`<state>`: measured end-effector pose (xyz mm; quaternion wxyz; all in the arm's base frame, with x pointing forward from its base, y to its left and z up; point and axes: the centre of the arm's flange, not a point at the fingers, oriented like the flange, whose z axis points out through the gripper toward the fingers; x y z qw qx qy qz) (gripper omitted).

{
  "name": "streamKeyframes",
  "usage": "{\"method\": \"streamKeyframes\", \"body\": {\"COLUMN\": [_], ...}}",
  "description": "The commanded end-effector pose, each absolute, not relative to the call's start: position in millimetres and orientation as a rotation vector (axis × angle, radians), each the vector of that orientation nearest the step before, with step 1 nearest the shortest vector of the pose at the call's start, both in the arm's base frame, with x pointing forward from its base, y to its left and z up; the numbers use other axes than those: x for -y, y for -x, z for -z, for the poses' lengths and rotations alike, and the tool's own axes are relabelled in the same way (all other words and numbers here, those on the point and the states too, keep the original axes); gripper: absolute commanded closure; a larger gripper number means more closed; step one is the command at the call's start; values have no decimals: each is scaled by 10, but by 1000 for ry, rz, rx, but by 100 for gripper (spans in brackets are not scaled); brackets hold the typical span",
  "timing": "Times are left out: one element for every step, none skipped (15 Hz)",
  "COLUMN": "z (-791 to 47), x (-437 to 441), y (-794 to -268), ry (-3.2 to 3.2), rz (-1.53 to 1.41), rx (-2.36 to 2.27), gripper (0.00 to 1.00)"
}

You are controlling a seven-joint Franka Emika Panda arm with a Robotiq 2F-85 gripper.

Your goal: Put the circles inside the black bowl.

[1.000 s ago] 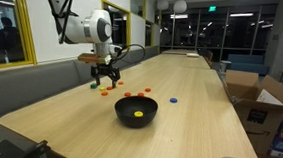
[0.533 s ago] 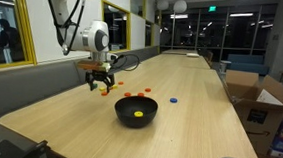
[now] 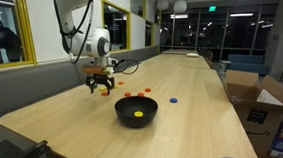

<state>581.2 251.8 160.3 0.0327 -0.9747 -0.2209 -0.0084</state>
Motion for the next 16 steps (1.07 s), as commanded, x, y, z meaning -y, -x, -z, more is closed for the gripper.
{"method": "streamKeyframes", "body": {"z": [-1549, -1527, -1499, -1483, -1475, -1472, -1479, -1504, -1516, -1526, -1537, -1551, -1563, -1573, -1574, -1570], "x": [-2651, -2665, -2677, -2687, -2690, -2689, -2689, -2689, -2687, -2684, -2678, -2671, -2664, -2662, -2662, -2666], "y": [-5973, -5976, -5989, -6004, -6014, -6029, -6050, -6079, -6106, -6144, -6176, -6204, -6228, -6249, -6266, -6278], "ry": [2985, 2980, 2980, 2977, 2975, 2972, 2969, 2967, 2964, 2963, 2962, 2960, 2957, 2955, 2955, 2956], "rz": [3, -5, -17, -28, -31, -31, -27, -22, -17, -10, -8, -11, -15, -16, -20, -24], "rx": [782, 805, 824, 839, 852, 866, 878, 889, 898, 906, 912, 917, 919, 922, 924, 928], "gripper": [0, 0, 0, 0, 0, 0, 0, 0, 0, 0, 0, 0, 0, 0, 0, 0]}}
